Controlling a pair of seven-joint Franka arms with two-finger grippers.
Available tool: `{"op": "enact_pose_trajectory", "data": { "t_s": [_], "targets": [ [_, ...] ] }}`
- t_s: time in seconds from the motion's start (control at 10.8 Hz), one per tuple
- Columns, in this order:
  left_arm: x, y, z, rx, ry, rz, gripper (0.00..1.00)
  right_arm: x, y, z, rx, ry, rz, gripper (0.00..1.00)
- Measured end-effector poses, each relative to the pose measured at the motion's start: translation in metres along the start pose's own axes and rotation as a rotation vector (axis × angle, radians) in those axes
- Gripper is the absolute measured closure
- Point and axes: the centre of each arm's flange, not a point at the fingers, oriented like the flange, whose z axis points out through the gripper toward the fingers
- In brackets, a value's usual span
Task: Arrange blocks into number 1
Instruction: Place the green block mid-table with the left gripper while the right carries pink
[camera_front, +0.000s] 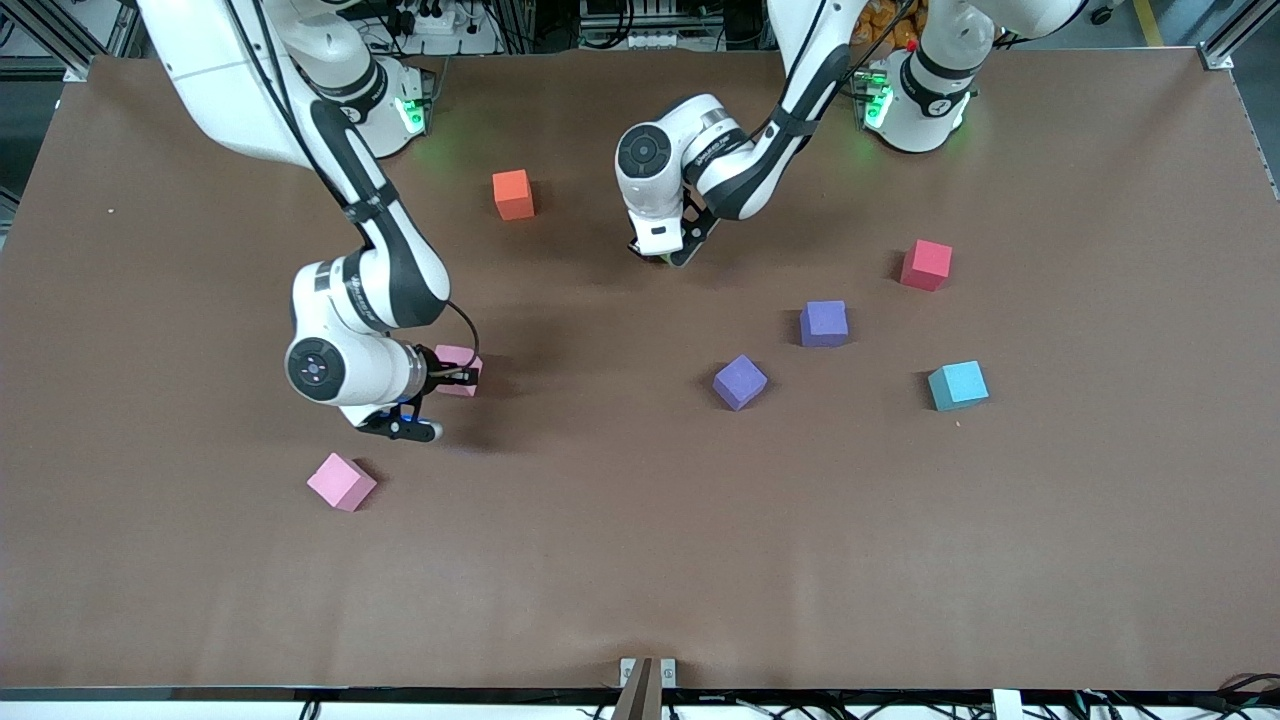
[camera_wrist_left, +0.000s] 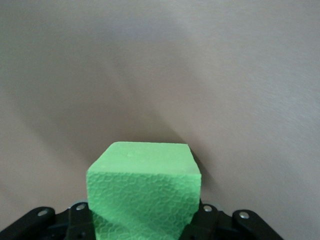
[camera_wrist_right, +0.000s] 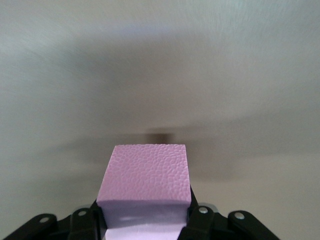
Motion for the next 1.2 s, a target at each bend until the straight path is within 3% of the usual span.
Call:
{"op": "enact_pose_trajectory", "data": {
  "t_s": [0.37,0.74,0.92,1.2],
  "targets": [
    [0.0,0.014,-0.053,-0.09,0.043,0.401,0.39,0.004,0.004,-0.039,0.031,0.064,0.009,0.42],
    [0.009,0.05,-0.078,-0.169,0.084,0.704,0.39,0.005,-0.005,-0.065,0.069,0.144,0.117,0.42],
    [0.013,0.074,-0.068,-0.18,0.087,0.815,0.39,0.004,-0.015,-0.066,0.08,0.167,0.15,0.42],
    [0.017,0.104,-0.046,-0.186,0.088,0.879,0.39,-0.003,-0.03,-0.063,0.08,0.168,0.156,0.42]
  ]
}}
